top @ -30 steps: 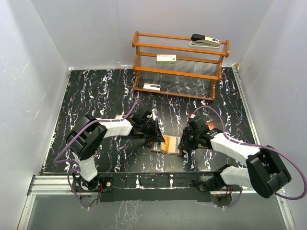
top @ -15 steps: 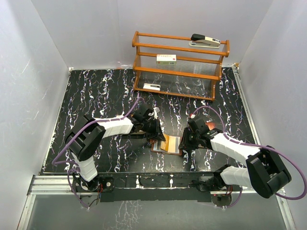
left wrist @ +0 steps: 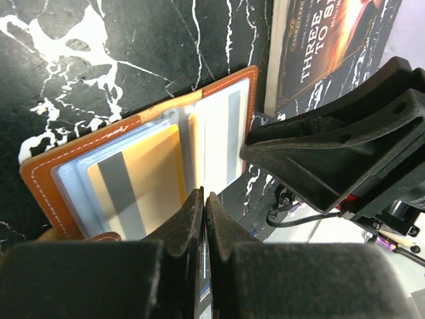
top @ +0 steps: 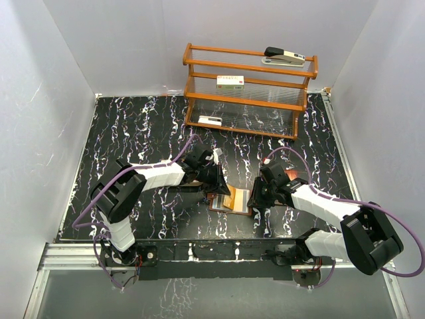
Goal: Put the credit cards into the card holder
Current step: Insert the credit card into the card holder.
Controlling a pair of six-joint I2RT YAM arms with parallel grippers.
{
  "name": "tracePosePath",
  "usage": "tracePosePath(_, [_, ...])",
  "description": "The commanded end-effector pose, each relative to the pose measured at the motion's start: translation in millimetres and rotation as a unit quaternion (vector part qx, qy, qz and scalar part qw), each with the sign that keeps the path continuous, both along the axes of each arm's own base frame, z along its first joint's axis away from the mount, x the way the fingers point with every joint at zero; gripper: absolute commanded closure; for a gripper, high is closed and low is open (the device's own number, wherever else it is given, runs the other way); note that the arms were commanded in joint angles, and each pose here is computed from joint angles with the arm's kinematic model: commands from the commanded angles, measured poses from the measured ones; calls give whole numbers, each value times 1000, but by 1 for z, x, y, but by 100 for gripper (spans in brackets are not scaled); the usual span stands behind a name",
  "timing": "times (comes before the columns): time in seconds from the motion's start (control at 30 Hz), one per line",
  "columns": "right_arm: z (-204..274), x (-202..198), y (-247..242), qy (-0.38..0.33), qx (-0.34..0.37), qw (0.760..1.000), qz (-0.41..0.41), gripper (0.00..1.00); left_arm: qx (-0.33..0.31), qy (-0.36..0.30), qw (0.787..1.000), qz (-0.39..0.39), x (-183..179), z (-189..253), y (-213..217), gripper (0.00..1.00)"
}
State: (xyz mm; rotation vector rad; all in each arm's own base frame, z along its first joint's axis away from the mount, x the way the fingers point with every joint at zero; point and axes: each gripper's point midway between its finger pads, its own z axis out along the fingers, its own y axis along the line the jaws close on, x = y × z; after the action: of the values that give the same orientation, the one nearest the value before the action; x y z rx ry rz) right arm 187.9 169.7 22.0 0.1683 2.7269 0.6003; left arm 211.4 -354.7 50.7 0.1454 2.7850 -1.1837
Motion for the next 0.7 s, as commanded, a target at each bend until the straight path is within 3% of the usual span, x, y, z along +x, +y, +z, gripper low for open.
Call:
tracePosePath(0.0, [-7,1,-5,-6,-15,1000,-6,79,-23,8,1000,-14,-4,5,-8,100])
tracePosePath(0.47, [-9,0,-6,-6,-16,1000,-6,79,46,18,999,3,-3,-21,10,100])
tracePosePath(0.67, [-8,1,-6,-7,-15,1000,-8,79,43,20,999,14,-4,-21,11,100])
